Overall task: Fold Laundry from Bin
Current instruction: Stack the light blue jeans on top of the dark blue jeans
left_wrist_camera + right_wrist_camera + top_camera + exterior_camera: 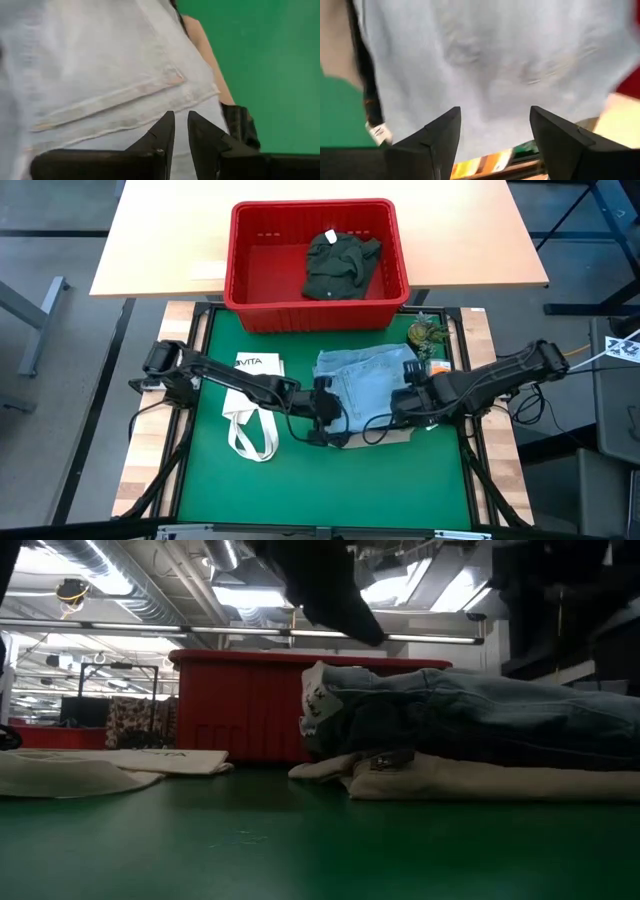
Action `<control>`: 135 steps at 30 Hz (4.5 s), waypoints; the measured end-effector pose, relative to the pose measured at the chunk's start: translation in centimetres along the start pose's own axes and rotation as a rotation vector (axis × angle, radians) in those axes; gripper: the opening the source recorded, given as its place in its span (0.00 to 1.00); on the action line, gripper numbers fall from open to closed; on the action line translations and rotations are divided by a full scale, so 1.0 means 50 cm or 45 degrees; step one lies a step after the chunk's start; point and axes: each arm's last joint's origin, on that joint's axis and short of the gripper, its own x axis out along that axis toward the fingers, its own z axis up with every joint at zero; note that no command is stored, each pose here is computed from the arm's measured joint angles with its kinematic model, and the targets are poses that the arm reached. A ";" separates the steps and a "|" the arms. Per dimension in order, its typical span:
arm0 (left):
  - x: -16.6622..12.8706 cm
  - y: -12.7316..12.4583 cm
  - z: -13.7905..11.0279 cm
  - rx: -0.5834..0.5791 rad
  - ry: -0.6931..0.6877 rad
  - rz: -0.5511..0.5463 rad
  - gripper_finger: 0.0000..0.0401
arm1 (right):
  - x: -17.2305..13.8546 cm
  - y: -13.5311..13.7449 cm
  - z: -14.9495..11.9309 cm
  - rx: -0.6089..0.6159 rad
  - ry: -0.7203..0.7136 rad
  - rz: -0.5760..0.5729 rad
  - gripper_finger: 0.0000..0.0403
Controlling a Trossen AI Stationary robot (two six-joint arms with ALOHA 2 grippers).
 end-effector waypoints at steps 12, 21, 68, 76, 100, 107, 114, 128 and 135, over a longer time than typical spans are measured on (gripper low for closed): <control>-0.025 0.100 0.019 -0.059 -0.070 0.327 0.10 | -0.015 -0.099 0.027 0.186 -0.154 -0.227 0.59; 0.050 0.158 -0.025 -0.165 0.071 0.310 0.10 | 0.106 -0.180 -0.003 0.488 -0.052 -0.103 0.59; 0.019 0.113 0.002 -0.136 -0.037 0.157 0.10 | 0.046 -0.170 -0.052 0.636 -0.143 0.206 0.59; 0.010 0.047 0.012 -0.070 -0.076 0.001 0.10 | 0.008 -0.078 -0.045 0.558 -0.061 0.317 0.59; 0.126 -0.034 -0.060 -0.048 0.138 -0.064 0.10 | 0.158 0.092 -0.105 0.618 0.157 0.167 0.59; 0.123 -0.036 -0.061 -0.040 0.148 -0.046 0.10 | 0.155 0.091 -0.104 0.615 0.163 0.174 0.59; 0.094 -0.021 -0.045 0.048 0.118 0.000 0.10 | 0.094 0.065 -0.085 0.560 0.146 0.194 0.59; 0.050 0.062 -0.011 0.032 0.021 0.292 0.10 | -0.036 -0.037 -0.032 0.680 -0.289 -0.254 0.59; 0.058 0.126 -0.017 -0.038 0.043 0.371 0.10 | 0.001 -0.099 -0.037 0.781 -0.184 -0.315 0.59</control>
